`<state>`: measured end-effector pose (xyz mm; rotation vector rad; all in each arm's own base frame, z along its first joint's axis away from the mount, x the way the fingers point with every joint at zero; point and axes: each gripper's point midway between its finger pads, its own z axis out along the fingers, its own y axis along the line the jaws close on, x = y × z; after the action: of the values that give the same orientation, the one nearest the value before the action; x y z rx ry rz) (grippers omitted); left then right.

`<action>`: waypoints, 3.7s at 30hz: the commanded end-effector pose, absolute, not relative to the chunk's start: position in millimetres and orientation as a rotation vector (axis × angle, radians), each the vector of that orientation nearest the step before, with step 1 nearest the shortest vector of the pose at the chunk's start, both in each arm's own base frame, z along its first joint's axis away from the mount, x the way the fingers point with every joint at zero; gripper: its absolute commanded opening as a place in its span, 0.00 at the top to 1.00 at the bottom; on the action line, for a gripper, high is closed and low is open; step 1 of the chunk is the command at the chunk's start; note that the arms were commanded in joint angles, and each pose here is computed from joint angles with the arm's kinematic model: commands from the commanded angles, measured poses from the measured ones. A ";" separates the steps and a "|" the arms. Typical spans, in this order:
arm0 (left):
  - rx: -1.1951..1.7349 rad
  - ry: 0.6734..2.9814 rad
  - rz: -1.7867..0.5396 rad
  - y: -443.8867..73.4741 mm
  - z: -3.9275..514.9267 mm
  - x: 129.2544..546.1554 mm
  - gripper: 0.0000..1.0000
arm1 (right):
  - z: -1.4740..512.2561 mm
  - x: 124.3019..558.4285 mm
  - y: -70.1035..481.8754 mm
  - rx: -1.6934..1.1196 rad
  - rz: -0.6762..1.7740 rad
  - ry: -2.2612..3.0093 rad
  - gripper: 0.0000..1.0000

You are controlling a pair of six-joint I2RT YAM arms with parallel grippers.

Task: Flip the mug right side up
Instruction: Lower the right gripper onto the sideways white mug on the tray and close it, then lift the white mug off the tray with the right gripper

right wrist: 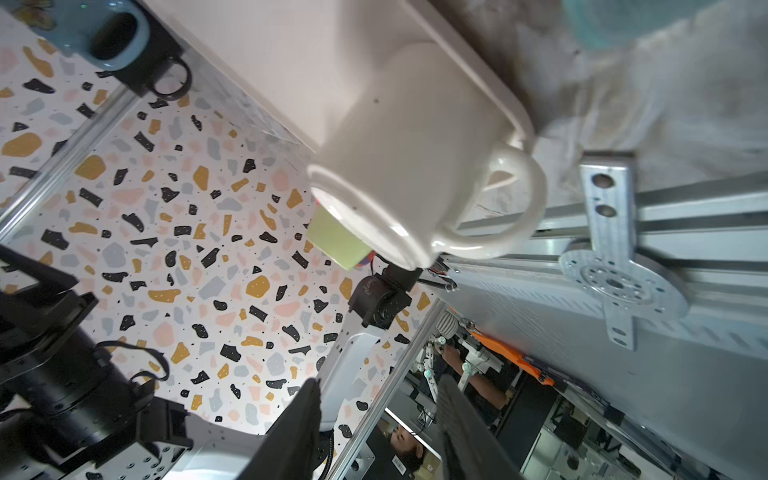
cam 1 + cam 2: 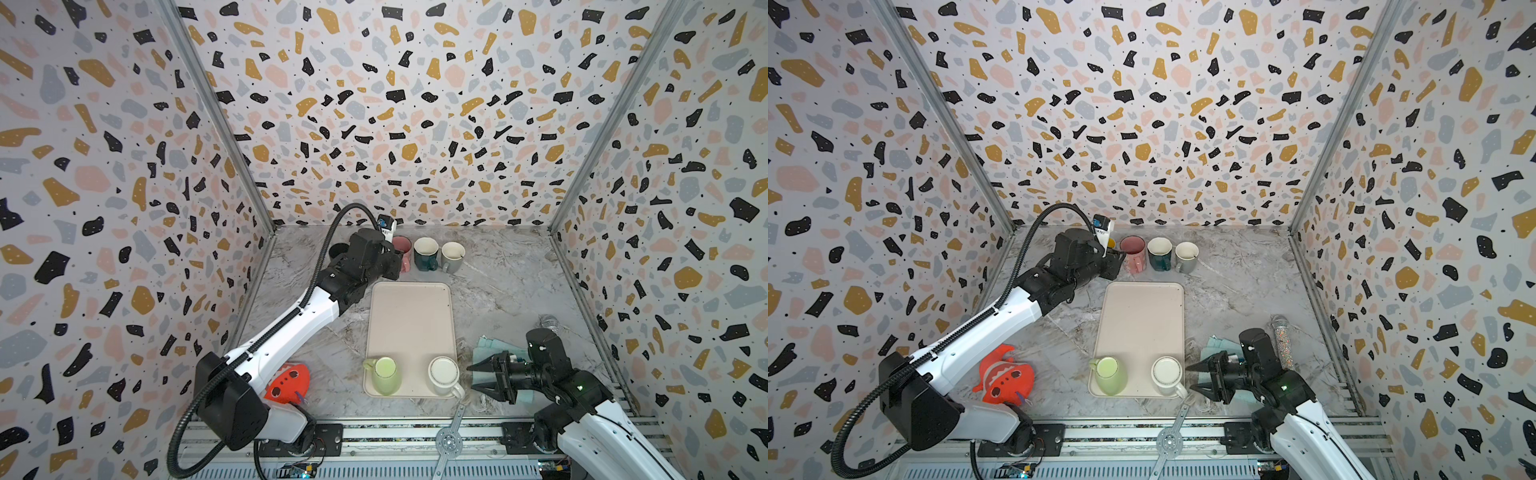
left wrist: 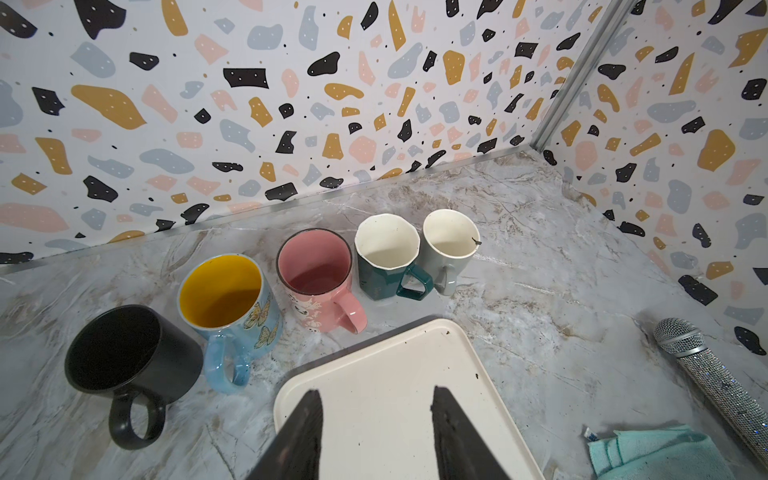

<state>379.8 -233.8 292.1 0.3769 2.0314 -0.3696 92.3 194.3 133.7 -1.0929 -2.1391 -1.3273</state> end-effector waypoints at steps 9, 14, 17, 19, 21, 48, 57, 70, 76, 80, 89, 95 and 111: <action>0.330 2.046 -0.344 -222.9 282.9 390.2 0.56 | 94.6 76.2 192.2 -1.301 -1.119 -2.043 0.53; 0.316 2.060 -0.339 -218.8 278.0 393.2 0.55 | 91.7 88.8 192.0 -1.403 -1.131 -2.016 0.53; 0.308 2.067 -0.343 -216.9 276.3 395.3 0.55 | 91.3 94.5 194.2 -1.428 -1.139 -2.012 0.53; 0.308 2.075 -0.345 -217.1 273.6 396.5 0.55 | 91.7 95.7 197.1 -1.427 -1.137 -2.008 0.52; 0.306 2.081 -0.349 -217.0 272.1 397.3 0.55 | 91.2 94.8 201.6 -1.411 -1.132 -2.004 0.51; 0.286 2.141 -0.347 -208.0 252.7 403.2 0.55 | 79.3 108.3 205.1 -1.596 -1.162 -1.991 0.49; 0.278 2.152 -0.345 -205.4 248.6 405.8 0.55 | 78.1 124.7 205.5 -1.671 -1.251 -1.944 0.51; 0.274 2.169 -0.354 -204.1 243.2 410.0 0.55 | 80.3 135.0 211.9 -1.684 -1.305 -1.902 0.54; 0.273 2.173 -0.358 -203.8 242.4 409.8 0.55 | 81.2 133.0 227.2 -1.593 -1.296 -1.898 0.54; 0.271 2.177 -0.352 -200.7 241.6 409.1 0.55 | 79.8 136.6 230.0 -1.591 -1.303 -1.898 0.55; 0.264 2.186 -0.347 -196.4 238.0 409.9 0.55 | 76.9 142.6 225.3 -1.628 -1.309 -1.883 0.59; 0.266 2.196 -0.347 -196.5 234.8 410.3 0.55 | 76.4 145.1 230.9 -1.593 -1.315 -1.881 0.58; 0.259 2.209 -0.336 -191.5 230.7 412.1 0.55 | 69.7 153.3 230.2 -1.585 -1.307 -1.884 0.62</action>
<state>412.6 -193.7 239.6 0.2606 2.1843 -0.3367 152.8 227.8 67.4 -1.3419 -2.2143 -1.4111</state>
